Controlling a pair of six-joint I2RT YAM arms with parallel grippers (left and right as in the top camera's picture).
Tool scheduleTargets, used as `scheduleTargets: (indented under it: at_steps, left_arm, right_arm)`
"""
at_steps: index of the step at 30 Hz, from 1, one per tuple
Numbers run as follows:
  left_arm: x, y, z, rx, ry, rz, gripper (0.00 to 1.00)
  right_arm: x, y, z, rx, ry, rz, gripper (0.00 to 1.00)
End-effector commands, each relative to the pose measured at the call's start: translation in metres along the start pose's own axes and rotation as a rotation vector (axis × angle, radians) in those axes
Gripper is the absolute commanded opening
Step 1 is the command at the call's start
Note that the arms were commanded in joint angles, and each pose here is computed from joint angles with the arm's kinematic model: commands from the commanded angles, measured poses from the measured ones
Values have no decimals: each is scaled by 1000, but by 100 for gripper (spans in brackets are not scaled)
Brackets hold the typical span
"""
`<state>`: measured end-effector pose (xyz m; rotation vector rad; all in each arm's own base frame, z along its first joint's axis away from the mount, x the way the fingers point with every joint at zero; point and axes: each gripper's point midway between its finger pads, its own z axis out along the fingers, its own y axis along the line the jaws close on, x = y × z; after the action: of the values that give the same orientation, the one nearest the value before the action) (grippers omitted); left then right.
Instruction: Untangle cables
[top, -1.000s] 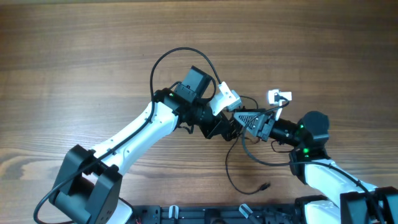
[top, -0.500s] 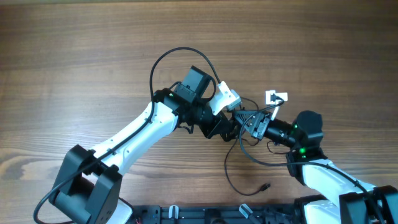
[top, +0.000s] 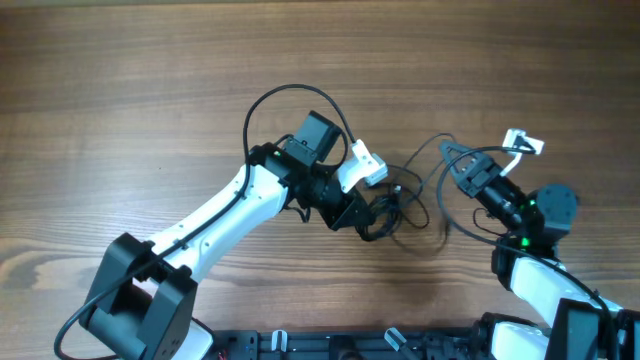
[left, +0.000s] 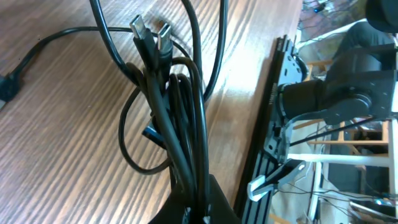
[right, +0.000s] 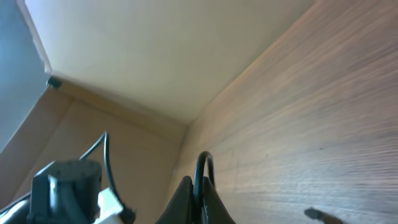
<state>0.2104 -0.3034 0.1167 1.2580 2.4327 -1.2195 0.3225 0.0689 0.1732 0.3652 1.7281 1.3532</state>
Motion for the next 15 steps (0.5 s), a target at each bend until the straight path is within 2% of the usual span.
scheduleTargets:
  at_steps: [1, 6, 8, 9, 15]
  left_arm:
    - [-4, -12, -3, 38, -13, 12, 4]
    - [2, -12, -5, 39, 7, -16, 4]
    - [0, -8, -8, 33, -4, -24, 4]
    - [-1, -5, -10, 28, -11, -30, 4]
    - [-13, 23, -31, -16, -95, -115, 4]
  right_arm:
    - [-17, -8, -6, 35, -73, -46, 4]
    - [-47, -43, -26, 183, -219, 3, 6]
    - [-56, -61, -40, 250, -268, 50, 12]
    - [-58, -67, -44, 268, -278, 66, 16]
    - [-51, -102, -66, 396, -280, 157, 18]
